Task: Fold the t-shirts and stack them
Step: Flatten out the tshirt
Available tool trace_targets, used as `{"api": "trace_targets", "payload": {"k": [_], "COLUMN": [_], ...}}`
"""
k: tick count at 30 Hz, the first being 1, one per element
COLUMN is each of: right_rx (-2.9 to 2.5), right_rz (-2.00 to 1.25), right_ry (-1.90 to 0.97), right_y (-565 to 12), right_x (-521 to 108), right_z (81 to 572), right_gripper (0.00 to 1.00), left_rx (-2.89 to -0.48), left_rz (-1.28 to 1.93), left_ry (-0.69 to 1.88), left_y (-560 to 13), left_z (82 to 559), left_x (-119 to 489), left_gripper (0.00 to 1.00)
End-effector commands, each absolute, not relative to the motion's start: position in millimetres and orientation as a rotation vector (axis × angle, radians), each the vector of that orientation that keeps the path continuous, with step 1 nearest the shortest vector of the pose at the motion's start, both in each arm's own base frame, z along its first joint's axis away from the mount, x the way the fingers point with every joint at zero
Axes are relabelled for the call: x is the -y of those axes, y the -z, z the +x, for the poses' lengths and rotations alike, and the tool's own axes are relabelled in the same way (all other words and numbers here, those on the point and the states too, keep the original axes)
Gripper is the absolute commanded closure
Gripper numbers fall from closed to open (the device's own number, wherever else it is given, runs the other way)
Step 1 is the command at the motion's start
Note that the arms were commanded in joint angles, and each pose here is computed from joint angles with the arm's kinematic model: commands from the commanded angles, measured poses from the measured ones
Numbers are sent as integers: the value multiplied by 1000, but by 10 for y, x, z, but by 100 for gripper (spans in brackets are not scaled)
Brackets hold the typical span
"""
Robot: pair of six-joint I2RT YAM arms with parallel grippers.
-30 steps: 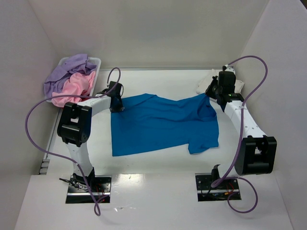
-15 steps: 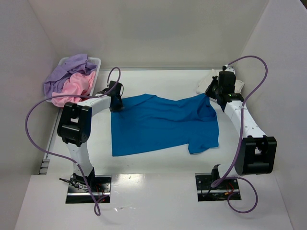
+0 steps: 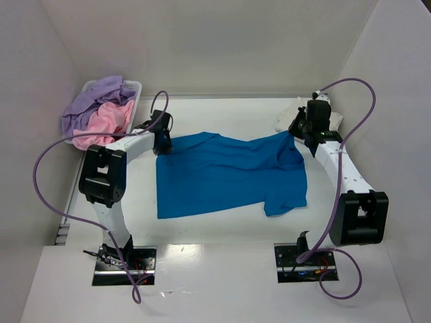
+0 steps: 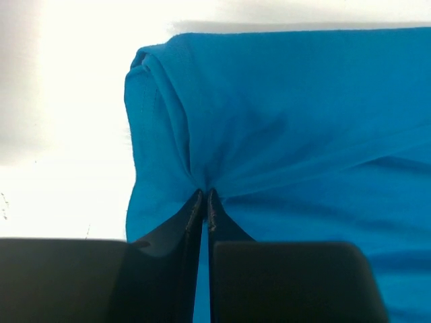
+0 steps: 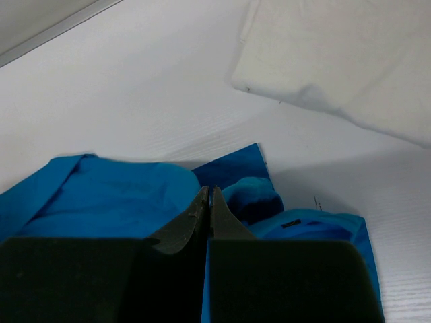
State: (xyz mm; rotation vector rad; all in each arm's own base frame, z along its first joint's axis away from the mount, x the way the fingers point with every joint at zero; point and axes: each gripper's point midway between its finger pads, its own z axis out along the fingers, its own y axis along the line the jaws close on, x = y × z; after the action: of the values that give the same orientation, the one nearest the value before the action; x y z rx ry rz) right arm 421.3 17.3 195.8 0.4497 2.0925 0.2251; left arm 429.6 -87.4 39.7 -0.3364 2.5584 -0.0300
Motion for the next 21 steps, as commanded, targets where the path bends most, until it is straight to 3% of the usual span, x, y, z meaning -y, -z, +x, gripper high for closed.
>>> {"api": "trace_targets", "payload": {"k": [1,6,12,21], "right_rx": [-2037,-2037,-2046,-2046], "right_rz": [445,445,447,447], "right_ry": [-208,-208,-207,-207], "right_y": [-2052,-2052,-2011,-2011], "right_x": [-106,-106,-106,-106], "right_z": [4306,4306,4290,4290], "right_gripper": [100,100,100,100], "left_rx": [-2495,-2504,-2504,-2516], "left_rz": [-299,-299,-287,-287], "left_ry": [49,45,89,129], "left_y": [-742,-709,-719,-610], "left_z": [4419,4393,4406,4403], "left_x": [897,891,952,1013], "left_gripper": [87,91,69,76]}}
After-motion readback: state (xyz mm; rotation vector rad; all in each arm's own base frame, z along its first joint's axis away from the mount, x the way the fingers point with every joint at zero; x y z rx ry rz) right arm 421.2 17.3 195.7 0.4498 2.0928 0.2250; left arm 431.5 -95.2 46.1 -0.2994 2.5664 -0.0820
